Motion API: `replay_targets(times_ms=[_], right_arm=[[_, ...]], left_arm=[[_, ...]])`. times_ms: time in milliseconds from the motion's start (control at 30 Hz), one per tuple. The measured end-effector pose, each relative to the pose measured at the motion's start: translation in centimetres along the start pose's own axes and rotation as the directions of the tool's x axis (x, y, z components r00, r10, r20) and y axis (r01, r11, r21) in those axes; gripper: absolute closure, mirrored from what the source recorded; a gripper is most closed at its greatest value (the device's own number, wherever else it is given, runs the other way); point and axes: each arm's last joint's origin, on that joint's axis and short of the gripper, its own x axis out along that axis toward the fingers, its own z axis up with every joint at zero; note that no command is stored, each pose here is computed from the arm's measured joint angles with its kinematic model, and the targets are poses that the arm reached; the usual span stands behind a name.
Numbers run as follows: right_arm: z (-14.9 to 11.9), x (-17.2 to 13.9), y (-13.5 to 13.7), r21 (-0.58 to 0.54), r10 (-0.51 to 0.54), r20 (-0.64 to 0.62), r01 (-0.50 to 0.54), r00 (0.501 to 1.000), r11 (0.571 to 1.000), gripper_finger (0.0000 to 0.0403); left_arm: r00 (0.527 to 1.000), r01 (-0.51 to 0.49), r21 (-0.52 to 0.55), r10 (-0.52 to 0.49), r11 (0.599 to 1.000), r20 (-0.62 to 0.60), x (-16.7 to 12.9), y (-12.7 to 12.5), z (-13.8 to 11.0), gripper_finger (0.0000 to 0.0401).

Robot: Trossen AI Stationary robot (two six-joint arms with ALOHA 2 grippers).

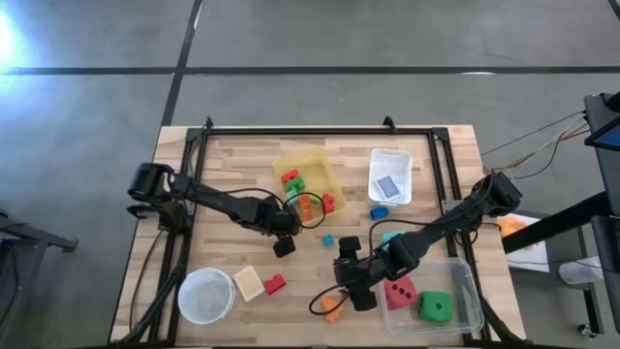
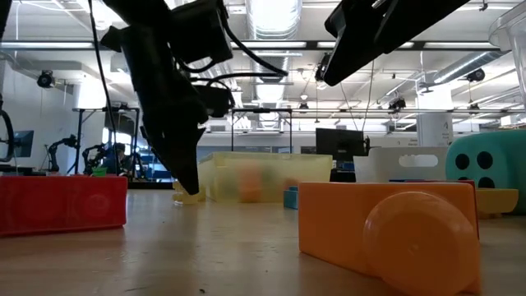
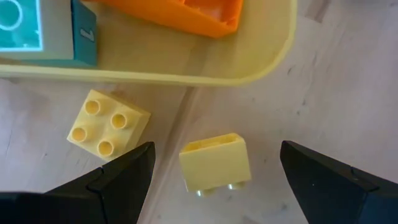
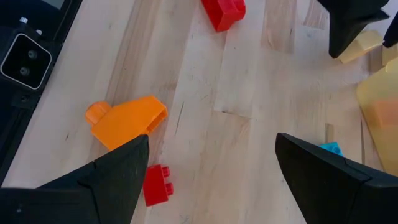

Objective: Pick & Place Toys
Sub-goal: Put the yellow game piece into the yellow bin

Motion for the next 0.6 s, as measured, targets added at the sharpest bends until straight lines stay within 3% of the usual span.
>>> replay_targets(times_ms=[200,600], right_arm=[[0.0,0.0,0.0,0.0,0.0,0.0,0.0,1.0,1.0,0.006],[0.0,0.0,0.0,0.0,0.0,0.0,0.0,1.0,1.0,0.006]], left_arm=[[1.0,-0.012,0.01,0.012,1.0,-0.023,0.75,-0.06,-0.18,0.0073],[1.0,0.009,0.022,-0.008,1.0,-0.024,0.73,-0.14,-0.14,0.0153]])
